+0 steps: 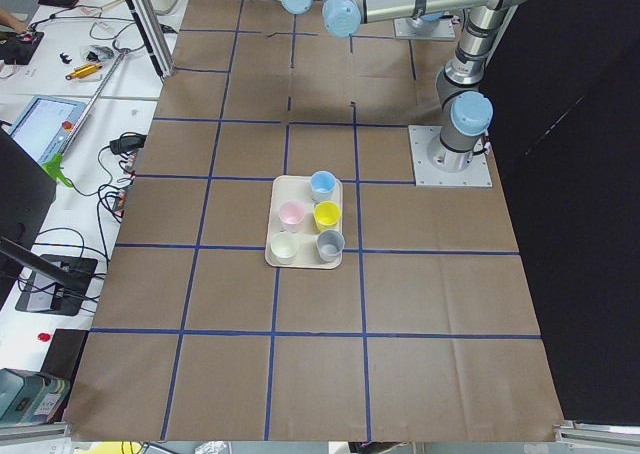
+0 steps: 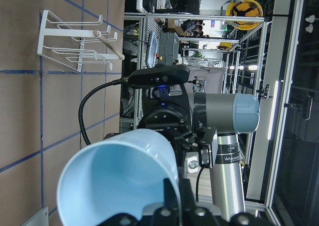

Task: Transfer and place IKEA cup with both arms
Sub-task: 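Close the left gripper on the cup rim and open the right gripper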

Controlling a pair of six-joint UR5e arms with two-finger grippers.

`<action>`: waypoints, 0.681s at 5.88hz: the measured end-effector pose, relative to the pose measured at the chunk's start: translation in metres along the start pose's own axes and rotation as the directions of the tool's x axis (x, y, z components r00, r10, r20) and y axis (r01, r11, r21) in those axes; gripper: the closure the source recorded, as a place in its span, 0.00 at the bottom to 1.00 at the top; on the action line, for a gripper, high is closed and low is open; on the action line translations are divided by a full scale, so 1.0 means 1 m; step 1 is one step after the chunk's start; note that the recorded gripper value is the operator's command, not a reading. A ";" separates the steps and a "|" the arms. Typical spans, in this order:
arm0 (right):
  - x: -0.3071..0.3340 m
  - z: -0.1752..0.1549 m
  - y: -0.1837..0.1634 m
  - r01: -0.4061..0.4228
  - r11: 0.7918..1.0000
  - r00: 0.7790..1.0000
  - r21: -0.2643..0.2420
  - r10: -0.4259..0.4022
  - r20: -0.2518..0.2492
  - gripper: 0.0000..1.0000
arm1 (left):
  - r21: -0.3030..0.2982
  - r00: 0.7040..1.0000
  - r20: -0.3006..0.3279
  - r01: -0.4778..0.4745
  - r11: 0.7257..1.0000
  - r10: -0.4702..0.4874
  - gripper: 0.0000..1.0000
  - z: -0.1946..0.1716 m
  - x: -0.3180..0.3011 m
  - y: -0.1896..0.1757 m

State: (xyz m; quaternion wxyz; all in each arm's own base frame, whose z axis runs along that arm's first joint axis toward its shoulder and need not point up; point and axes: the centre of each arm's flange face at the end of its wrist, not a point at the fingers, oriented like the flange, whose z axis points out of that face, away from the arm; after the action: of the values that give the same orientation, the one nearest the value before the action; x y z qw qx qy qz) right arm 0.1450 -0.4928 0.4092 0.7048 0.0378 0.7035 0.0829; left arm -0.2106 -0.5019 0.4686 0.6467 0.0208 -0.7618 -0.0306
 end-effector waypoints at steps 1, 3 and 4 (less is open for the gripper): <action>-0.002 -0.001 -0.001 0.002 1.000 1.000 0.002 -0.002 -0.001 0.00 | 0.001 1.000 -0.001 -0.002 1.000 0.002 1.00 0.000 0.001 0.000; -0.006 -0.023 -0.007 0.012 0.999 1.000 0.035 -0.012 -0.001 0.00 | 0.003 1.000 0.000 -0.007 1.000 0.007 1.00 -0.001 0.003 0.001; -0.009 -0.058 -0.012 0.016 0.997 1.000 0.075 -0.016 0.000 0.00 | 0.010 1.000 0.006 -0.018 1.000 0.017 1.00 -0.005 0.006 0.002</action>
State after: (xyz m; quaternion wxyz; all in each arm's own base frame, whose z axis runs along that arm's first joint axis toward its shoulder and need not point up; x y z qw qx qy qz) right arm 0.0882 -0.5097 0.4161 0.7037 0.0589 0.7063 0.0508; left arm -0.2064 -0.5006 0.4755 0.6447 0.0171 -0.7640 -0.0214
